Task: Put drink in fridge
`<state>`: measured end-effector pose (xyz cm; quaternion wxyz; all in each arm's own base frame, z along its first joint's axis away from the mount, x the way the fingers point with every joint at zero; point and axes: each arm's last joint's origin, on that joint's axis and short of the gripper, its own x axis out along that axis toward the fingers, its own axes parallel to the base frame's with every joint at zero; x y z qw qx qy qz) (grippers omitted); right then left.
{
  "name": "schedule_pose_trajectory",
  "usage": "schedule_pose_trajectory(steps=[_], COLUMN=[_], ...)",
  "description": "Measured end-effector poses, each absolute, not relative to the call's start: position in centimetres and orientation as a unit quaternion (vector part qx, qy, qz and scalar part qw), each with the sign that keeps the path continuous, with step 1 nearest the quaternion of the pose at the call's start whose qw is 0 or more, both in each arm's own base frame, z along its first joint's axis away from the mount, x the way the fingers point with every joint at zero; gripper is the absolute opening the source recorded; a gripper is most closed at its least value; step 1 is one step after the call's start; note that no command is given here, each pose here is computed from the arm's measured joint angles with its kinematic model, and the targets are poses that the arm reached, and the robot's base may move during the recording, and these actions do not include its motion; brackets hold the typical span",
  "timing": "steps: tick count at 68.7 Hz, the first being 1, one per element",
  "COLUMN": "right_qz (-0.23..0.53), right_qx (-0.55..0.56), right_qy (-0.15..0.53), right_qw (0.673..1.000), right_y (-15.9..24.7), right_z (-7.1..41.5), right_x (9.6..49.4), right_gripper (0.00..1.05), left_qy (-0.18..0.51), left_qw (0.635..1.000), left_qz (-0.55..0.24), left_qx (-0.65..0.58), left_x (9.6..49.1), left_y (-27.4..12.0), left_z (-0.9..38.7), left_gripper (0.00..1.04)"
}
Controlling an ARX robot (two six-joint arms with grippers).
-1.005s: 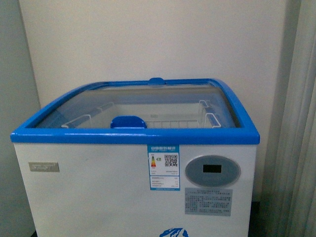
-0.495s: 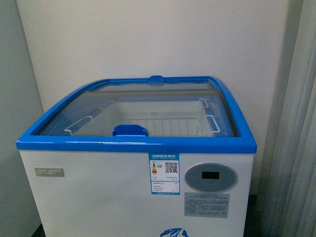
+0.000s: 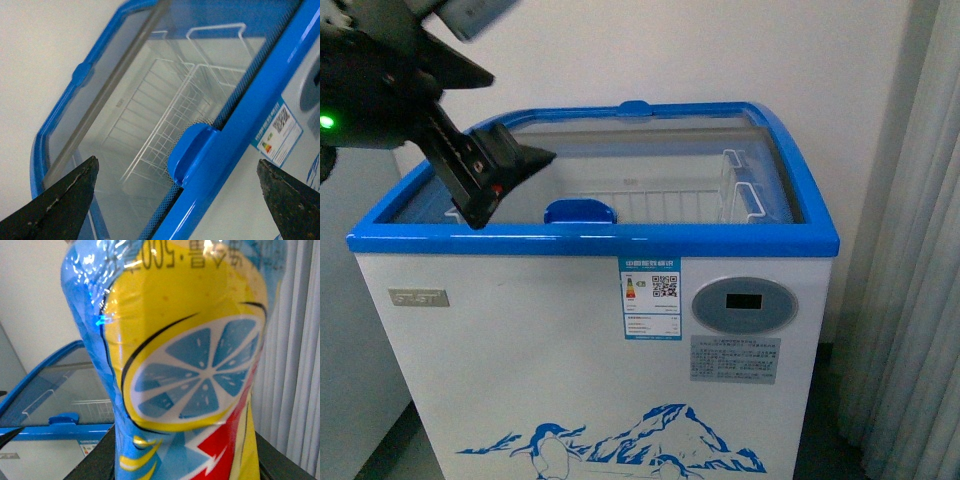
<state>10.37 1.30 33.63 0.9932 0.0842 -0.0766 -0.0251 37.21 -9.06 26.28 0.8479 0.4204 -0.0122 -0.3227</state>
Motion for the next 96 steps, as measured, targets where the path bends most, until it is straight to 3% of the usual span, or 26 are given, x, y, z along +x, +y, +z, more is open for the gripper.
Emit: schedule_pose_trajectory(steps=[8,18,48,61,83,96], right_qz=[-0.025,-0.025,-0.026,-0.024,-0.025,-0.023], right_qx=[0.084,0.084,0.084,0.084,0.084,0.084], right_qy=[-0.077,-0.077,-0.077,-0.077,-0.077,-0.077], right_qw=[0.993,0.993,0.993,0.993,0.993,0.993], right_y=[1.3,1.3,1.3,1.3,1.3,1.3], right_z=[33.6,33.6,33.6,33.6,33.6,33.6], right_x=[10.4,10.4,10.4,10.4,10.4,10.4], right_gripper=[0.4,0.4,0.4,0.4,0.4,0.4], left_qy=[-0.008,-0.008,-0.009,-0.014,0.007,-0.002], left_qw=[0.788,0.754,0.752,0.763,0.817,0.878], left_qz=[-0.347,-0.36,-0.343,-0.32,-0.197,-0.088], left_qx=[0.509,0.55,0.562,0.562,0.543,0.47], left_x=[39.7,42.3,48.9,52.4,58.5,59.9], left_y=[-9.7,-10.3,-11.3,-12.1,-12.2,-12.2], left_z=[24.9,24.2,23.1,23.7,24.4,23.9], left_gripper=[0.97,0.97,0.97,0.97,0.97,0.97])
